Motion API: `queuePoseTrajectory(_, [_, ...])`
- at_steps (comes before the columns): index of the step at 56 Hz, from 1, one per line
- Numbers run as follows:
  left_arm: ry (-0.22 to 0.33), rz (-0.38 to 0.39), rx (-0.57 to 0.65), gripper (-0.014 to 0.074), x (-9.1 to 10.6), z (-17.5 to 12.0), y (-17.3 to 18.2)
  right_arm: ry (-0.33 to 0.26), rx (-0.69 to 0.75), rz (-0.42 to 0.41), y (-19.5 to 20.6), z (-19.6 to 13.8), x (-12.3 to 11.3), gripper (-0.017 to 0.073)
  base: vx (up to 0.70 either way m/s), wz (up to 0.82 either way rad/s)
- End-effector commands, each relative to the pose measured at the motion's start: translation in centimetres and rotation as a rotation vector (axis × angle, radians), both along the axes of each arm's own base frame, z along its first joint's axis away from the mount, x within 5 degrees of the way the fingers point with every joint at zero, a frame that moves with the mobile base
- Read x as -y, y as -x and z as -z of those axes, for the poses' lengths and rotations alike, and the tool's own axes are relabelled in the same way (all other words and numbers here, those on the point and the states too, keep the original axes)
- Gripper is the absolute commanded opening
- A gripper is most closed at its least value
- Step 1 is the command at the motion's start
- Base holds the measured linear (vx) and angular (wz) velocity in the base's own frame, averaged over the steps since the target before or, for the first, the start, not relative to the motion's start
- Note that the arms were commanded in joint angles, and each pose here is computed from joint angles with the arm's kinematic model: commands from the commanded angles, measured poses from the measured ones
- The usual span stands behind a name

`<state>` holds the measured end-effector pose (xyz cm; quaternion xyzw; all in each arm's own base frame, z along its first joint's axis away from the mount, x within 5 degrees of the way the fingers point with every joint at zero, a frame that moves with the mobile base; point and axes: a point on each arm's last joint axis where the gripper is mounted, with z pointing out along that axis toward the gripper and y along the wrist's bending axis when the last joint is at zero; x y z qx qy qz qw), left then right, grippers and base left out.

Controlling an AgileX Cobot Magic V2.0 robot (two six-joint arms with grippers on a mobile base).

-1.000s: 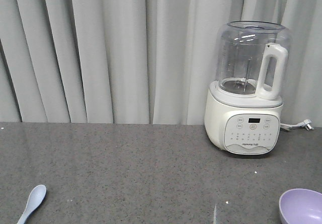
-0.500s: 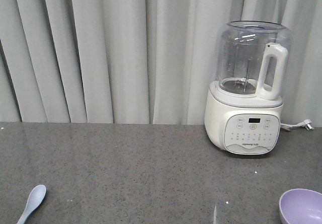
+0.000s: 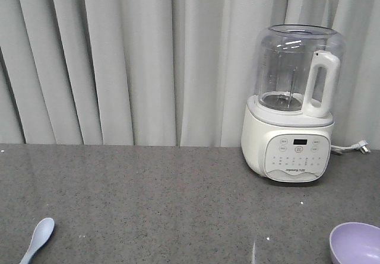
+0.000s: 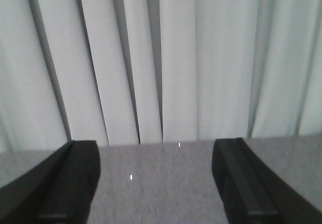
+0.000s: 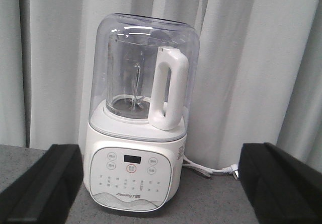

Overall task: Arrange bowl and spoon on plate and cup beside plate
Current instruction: 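Grasp the white spoon handle with the left gripper and lift it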

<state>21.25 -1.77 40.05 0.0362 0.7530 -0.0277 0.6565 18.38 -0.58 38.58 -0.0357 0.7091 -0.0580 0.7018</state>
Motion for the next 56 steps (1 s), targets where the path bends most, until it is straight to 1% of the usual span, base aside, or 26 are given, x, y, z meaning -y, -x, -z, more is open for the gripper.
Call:
queuePoseTrajectory(1, [0.005,0.006,-0.065,0.0553,0.1,-1.2,-0.3,0.008,0.136,0.001,0.4,-2.2,0.0,0.0671,0.0,0.0])
queuePoseTrajectory(7, [-0.008,0.015,-0.244,0.0548,0.4,0.0,-2.9,0.007,0.136,0.001,0.4,-2.2,0.0,0.0641,0.0,0.0])
queuePoseTrajectory(11, [0.01,0.011,-0.373,0.0548,0.5,1.3,-4.6,0.007,0.136,0.001,0.4,-2.2,0.0,0.0618,0.0,0.0])
queuePoseTrajectory(16, [0.017,-0.003,-0.562,0.0548,0.7,4.6,-7.2,0.007,0.134,0.001,0.3,-2.2,0.0,0.0587,0.0,0.0])
queuePoseTrajectory(19, [0.019,-0.006,-0.641,0.0548,0.8,6.4,-8.4,0.007,0.132,0.001,0.3,-2.1,0.0,0.0572,0.0,0.0])
queuePoseTrajectory(21, [0.012,-0.004,-0.688,0.0548,0.9,7.5,-9.0,0.007,0.132,0.001,0.3,-2.1,0.0,0.0564,0.0,0.0])
queuePoseTrajectory(25, [0.01,-0.008,-0.765,0.0548,1.0,9.4,-10.0,0.007,0.132,0.001,0.3,-2.1,0.0,0.0554,0.0,0.0])
queuePoseTrajectory(29, [0.001,-0.006,-0.818,0.0548,1.0,11.0,-10.8,0.007,0.124,0.001,0.3,-2.1,0.0,0.0551,0.0,0.0])
queuePoseTrajectory(34, [-0.002,-0.008,-0.855,0.0548,1.1,12.3,-11.5,0.007,0.111,0.002,0.3,-2.0,0.0,0.0552,0.0,0.0])
queuePoseTrajectory(50, [-0.01,-0.011,-0.951,0.0548,1.2,15.4,-12.7,0.006,0.094,0.002,0.3,-1.8,0.1,0.0552,0.0,0.0])
queuePoseTrajectory(56, [-0.013,-0.012,-0.977,0.0534,1.2,16.3,-13.1,0.006,0.094,0.002,0.3,-1.8,0.1,0.0552,0.0,0.0])
